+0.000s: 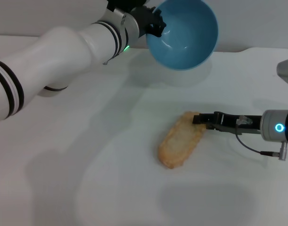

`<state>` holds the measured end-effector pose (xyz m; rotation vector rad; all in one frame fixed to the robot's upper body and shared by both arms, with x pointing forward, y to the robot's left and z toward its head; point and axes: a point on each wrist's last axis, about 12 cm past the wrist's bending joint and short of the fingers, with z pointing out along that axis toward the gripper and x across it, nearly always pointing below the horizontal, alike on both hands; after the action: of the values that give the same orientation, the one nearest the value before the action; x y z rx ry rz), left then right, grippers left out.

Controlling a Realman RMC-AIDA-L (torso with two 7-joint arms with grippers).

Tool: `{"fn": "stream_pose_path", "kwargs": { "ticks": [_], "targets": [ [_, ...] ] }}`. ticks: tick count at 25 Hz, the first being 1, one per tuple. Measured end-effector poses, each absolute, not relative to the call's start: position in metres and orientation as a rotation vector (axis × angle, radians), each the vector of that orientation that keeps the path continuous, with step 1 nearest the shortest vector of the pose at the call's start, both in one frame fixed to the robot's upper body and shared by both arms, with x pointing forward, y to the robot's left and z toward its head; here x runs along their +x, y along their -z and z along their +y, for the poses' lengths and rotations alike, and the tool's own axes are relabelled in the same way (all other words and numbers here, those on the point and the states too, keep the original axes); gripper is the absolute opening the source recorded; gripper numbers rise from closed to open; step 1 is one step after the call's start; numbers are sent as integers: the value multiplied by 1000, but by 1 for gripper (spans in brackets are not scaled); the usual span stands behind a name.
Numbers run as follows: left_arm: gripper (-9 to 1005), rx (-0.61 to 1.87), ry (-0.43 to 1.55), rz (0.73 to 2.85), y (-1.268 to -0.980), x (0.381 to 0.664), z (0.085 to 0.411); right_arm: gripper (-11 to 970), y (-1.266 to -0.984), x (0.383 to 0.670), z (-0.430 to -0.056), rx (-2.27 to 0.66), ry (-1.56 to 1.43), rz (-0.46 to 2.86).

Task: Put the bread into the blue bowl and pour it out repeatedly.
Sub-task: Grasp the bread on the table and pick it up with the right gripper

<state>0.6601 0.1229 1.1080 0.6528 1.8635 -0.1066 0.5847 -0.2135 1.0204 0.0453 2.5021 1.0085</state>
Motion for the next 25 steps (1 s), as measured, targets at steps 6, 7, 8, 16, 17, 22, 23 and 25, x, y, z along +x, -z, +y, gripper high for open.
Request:
{"fn": "stream_pose_path", "kwargs": {
  "ticks": [6, 7, 8, 16, 17, 22, 23, 25],
  "targets": [
    [0, 652, 106, 1863, -1108, 660, 123, 574, -1020, 586, -206, 17, -1010, 2457],
    [0, 651, 106, 1863, -1108, 660, 123, 574, -1019, 587, -206, 15, -1002, 2457],
    [0, 651, 106, 1864, -1108, 660, 123, 574, -1019, 587, -205, 12, -993, 2457],
    [0, 651, 107, 1864, -1107, 659, 123, 515, -1017, 586, -209, 8, -972, 2462],
    [0, 651, 107, 1864, -1107, 659, 122, 505, -1016, 586, -209, -3, -965, 2458],
    [0, 650, 104, 1863, -1107, 660, 123, 321, -1018, 587, -209, -64, -954, 2398],
    [0, 651, 104, 1863, -1107, 660, 123, 314, -1019, 587, -209, -68, -956, 2388],
    [0, 651, 102, 1862, -1107, 660, 124, 300, -1019, 588, -209, -75, -956, 2380]
  ]
}}
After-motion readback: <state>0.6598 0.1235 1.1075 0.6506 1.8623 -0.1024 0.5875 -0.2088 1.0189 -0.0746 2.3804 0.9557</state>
